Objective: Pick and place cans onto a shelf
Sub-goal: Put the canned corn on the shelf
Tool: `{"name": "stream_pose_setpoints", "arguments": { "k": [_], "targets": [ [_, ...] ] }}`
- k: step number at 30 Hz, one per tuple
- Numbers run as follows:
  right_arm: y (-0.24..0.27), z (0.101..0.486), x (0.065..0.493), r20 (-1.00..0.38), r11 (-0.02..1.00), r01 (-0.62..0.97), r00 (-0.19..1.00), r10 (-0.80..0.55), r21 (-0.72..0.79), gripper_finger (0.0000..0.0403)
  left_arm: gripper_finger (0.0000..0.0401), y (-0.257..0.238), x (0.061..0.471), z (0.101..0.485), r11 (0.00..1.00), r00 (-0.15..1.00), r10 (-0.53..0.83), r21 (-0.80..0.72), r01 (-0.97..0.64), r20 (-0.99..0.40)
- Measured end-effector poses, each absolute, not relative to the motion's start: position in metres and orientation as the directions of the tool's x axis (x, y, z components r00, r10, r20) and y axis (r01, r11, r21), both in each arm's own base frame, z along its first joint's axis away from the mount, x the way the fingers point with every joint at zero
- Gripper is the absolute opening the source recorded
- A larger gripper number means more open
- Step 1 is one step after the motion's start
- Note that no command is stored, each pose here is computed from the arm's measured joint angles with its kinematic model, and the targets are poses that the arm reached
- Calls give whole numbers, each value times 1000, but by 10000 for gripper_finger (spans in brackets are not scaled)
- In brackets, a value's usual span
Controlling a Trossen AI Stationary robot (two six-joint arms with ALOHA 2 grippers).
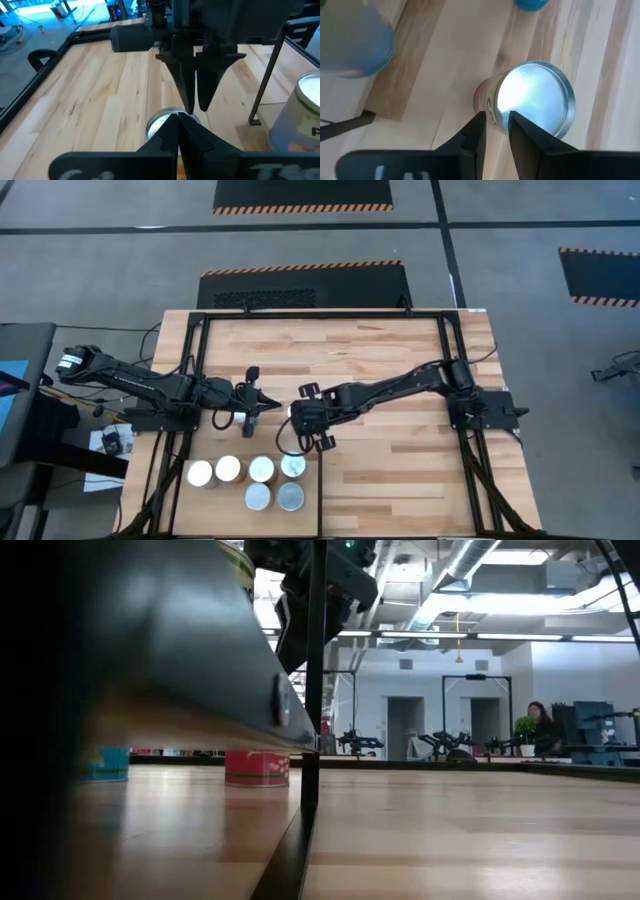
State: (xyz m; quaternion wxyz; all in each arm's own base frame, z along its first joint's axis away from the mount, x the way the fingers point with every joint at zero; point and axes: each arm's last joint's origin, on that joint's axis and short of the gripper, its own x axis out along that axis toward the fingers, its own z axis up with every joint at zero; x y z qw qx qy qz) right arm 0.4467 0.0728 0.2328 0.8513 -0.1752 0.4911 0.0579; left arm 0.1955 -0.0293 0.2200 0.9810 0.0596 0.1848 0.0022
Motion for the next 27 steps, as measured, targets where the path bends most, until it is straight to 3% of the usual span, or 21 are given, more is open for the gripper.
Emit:
{"name": "stream_pose_setpoints", "arguments": {
  "k": [5,11,20,27],
  "targets": [
    [79,256,440,-848,919,-277,520,-102,-280,91,0,-29,196,220,993,933,25,116,18,-359],
    [84,270,416,-789,916,-269,610,-78,-299,11,0,-31,196,221,997,937,-22,67,49,-349],
    [65,263,356,-559,960,-97,826,-69,-263,5,0,-33,212,215,998,916,-17,48,40,-401],
    [43,268,306,-385,949,102,897,-218,-300,12,3,-40,248,219,999,867,-11,29,29,-499]
  ]
}}
